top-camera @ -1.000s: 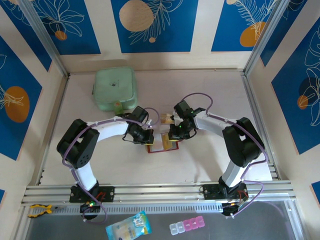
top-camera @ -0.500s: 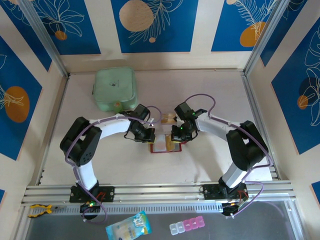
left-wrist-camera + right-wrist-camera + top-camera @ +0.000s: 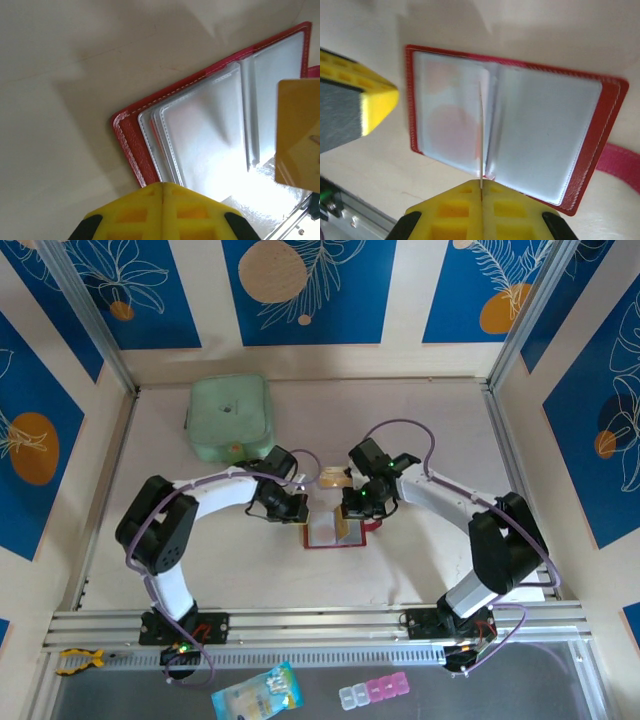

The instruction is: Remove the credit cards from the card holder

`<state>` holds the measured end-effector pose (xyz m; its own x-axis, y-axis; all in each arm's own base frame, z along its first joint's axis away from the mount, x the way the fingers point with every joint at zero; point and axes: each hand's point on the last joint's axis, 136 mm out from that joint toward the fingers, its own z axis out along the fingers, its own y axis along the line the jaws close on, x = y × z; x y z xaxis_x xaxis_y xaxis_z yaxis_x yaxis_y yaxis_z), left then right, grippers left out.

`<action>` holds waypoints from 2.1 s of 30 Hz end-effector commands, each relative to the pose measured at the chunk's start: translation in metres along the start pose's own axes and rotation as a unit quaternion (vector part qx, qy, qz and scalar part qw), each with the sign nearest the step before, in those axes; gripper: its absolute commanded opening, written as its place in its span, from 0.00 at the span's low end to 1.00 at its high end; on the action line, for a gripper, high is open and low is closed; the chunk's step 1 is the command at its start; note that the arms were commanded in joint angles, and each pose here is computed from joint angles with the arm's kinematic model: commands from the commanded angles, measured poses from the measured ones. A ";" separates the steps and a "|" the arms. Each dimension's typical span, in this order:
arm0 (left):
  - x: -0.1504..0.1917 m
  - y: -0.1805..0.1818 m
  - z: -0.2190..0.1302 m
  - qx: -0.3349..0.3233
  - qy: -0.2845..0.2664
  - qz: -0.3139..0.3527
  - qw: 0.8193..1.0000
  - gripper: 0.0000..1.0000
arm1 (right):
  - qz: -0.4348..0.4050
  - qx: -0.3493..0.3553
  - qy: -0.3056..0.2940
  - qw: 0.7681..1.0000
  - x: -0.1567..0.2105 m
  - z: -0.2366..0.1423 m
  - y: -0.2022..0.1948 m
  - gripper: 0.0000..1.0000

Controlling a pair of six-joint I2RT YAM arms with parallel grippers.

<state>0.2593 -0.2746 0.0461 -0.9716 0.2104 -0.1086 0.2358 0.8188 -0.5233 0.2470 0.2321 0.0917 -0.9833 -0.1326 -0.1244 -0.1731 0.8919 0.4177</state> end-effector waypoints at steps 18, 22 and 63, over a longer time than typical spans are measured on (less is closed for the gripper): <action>-0.008 0.002 -0.041 0.006 -0.092 -0.043 0.995 0.08 | -0.549 0.084 0.034 0.831 -0.085 -0.038 -0.014 0.00; -0.006 0.003 -0.043 0.004 -0.094 -0.049 0.994 0.08 | -0.573 0.077 0.027 0.816 -0.105 -0.043 -0.012 0.00; -0.010 0.000 -0.053 0.002 -0.085 -0.045 0.995 0.09 | -0.581 0.043 0.024 0.812 -0.135 -0.016 -0.011 0.19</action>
<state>0.2636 -0.2463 0.0788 -0.9834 0.0374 -0.1775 0.1262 0.8441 -0.5211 0.3796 0.2279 0.0868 -0.1464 -0.9487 -0.2803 -0.9889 0.1471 0.0186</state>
